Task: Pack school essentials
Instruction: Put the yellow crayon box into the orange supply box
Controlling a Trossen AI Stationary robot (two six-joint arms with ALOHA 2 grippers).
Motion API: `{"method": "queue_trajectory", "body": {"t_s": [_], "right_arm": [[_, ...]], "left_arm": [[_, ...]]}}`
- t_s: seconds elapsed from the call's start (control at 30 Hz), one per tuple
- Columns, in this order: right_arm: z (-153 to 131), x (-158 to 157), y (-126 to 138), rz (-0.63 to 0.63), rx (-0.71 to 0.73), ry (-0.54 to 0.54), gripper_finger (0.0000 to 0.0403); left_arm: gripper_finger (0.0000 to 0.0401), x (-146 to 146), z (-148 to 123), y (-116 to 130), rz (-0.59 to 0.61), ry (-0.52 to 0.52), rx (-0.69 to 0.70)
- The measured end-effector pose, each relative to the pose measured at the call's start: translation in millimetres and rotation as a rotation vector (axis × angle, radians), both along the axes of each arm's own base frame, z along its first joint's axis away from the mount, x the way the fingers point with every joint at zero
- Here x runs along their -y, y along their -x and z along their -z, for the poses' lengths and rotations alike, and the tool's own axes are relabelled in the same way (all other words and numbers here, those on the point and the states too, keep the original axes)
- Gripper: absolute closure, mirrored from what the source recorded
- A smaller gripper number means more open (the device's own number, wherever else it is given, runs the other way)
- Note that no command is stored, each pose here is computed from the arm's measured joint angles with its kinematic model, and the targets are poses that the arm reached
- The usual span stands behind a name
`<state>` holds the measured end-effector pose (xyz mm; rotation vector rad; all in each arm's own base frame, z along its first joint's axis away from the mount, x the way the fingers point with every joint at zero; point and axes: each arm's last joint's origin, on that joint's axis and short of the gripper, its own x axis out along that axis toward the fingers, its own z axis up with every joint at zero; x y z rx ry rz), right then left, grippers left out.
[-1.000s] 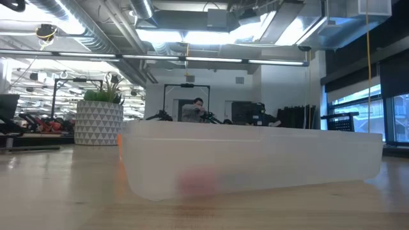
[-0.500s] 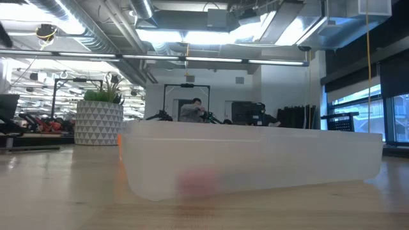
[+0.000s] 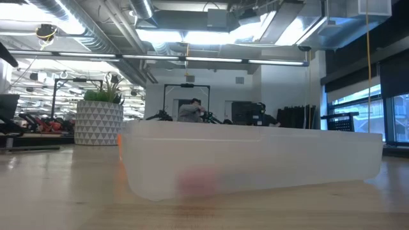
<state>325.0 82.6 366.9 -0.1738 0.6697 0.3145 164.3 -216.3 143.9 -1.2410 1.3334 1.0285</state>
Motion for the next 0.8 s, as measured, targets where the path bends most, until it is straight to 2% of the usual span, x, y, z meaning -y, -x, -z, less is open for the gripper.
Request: {"method": "queue_trajectory", "body": {"t_s": [0.37, 0.63, 0.8], "right_arm": [[-1.5, 1.6, -1.6, 0.006, 0.02, -0.005, 0.0273], [-1.5, 4.3, -2.3, 0.014, 0.02, -0.005, 0.0273], [-1.5, 4.3, -2.3, 0.013, 0.019, -0.006, 0.0273]], "left_arm": [[0.0012, -0.7, 4.0, 0.4, 0.002, 0.014, 0.021], [0.008, -1.1, 4.1, 0.9, 0.009, 0.013, 0.015], [0.0125, -1.2, 3.7, 0.4, 0.052, 0.018, 0.02]]}}
